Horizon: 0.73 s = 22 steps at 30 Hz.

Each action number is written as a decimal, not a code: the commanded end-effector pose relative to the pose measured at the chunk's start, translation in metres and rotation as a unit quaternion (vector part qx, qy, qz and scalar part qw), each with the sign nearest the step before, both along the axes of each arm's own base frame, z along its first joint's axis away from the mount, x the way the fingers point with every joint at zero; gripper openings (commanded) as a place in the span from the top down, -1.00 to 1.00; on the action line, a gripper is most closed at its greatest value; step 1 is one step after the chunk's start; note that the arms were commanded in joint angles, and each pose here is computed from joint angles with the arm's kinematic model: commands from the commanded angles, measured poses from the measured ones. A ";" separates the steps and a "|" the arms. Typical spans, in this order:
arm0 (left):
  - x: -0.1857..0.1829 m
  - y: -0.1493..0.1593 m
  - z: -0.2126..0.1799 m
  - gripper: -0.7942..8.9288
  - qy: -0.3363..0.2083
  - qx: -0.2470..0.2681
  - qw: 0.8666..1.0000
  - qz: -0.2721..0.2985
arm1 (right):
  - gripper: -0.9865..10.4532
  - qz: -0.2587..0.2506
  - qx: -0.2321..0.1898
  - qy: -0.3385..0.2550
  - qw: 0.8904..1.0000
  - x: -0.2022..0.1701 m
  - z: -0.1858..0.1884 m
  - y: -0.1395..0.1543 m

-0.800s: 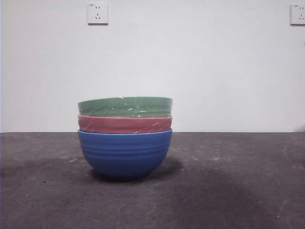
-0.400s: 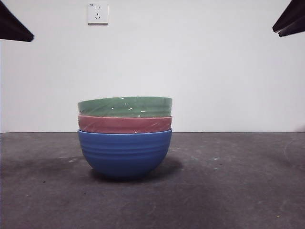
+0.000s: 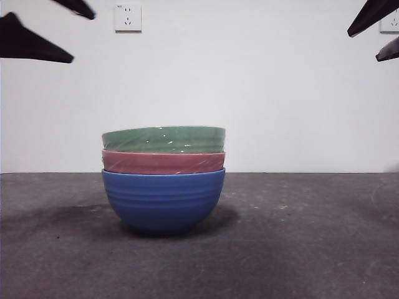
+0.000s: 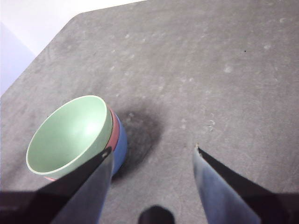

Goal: Pick up the green bowl on the top,put the green bowl on the left,pick up the red bowl in the middle,put the red bowl on the right

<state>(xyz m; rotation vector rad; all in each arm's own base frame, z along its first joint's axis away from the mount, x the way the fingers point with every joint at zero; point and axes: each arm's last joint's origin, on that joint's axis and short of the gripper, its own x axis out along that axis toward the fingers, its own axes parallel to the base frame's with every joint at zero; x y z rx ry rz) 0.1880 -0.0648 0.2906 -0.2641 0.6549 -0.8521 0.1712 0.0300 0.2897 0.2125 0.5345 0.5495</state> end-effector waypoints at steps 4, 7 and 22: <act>0.008 -0.037 0.018 0.13 -0.032 0.126 0.989 -0.075 | 0.33 0.002 0.001 -0.002 1.000 0.000 0.001 0.000; 0.014 -0.059 0.023 0.13 -0.042 0.169 0.978 -0.115 | 0.33 0.002 0.001 -0.002 1.000 0.000 0.001 0.000; 0.032 -0.140 -0.033 0.13 -0.036 0.318 0.919 -0.230 | 0.33 -0.001 0.003 0.012 1.000 -0.001 -0.001 0.000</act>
